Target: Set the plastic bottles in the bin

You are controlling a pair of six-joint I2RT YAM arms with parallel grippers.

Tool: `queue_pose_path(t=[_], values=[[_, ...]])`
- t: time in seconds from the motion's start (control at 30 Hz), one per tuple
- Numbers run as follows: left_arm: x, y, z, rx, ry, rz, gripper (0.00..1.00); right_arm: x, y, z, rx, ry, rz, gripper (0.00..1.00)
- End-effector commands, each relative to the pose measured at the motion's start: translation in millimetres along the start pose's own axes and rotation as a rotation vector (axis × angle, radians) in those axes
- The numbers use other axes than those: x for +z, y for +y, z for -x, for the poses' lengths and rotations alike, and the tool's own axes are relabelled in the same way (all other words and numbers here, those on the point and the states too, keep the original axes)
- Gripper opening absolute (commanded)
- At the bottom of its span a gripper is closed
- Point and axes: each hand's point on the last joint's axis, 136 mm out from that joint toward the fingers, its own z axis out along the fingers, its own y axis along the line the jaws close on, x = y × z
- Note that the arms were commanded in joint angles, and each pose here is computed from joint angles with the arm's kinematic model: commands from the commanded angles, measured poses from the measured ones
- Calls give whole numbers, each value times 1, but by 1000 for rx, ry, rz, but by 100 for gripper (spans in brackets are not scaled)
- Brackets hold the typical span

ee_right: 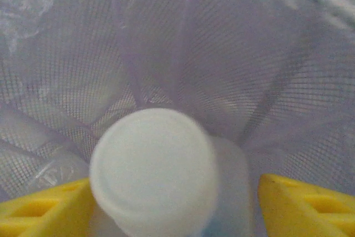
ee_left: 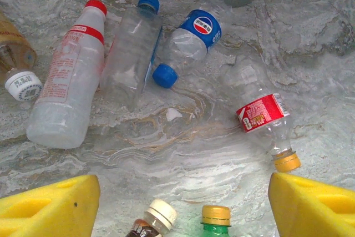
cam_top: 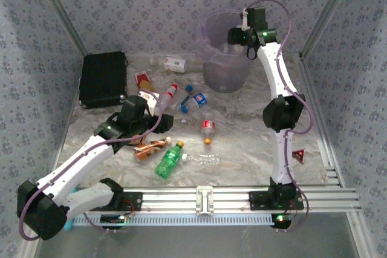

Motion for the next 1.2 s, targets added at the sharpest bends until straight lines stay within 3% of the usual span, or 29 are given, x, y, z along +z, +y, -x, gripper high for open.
queue_pose_path(t=[0.0, 0.3, 0.5, 0.73, 0.93, 1.17], values=[[-6, -3, 7, 6, -33, -8, 81, 2, 0, -10, -3, 45, -8, 83], [-10, -13, 13, 96, -11, -42, 84, -72, 27, 45, -58, -114, 52, 90], [-13, -40, 6, 309, 74, -106, 85, -136, 40, 63, -93, -185, 69, 91], [-12, -95, -30, 588, 235, -282, 85, -186, 41, 37, -51, -150, 130, 90], [13, -132, -76, 795, 322, -374, 92, -235, 35, -4, 25, -133, 197, 90], [41, -137, -122, 824, 411, -451, 100, -280, 24, -45, 72, -143, 201, 89]])
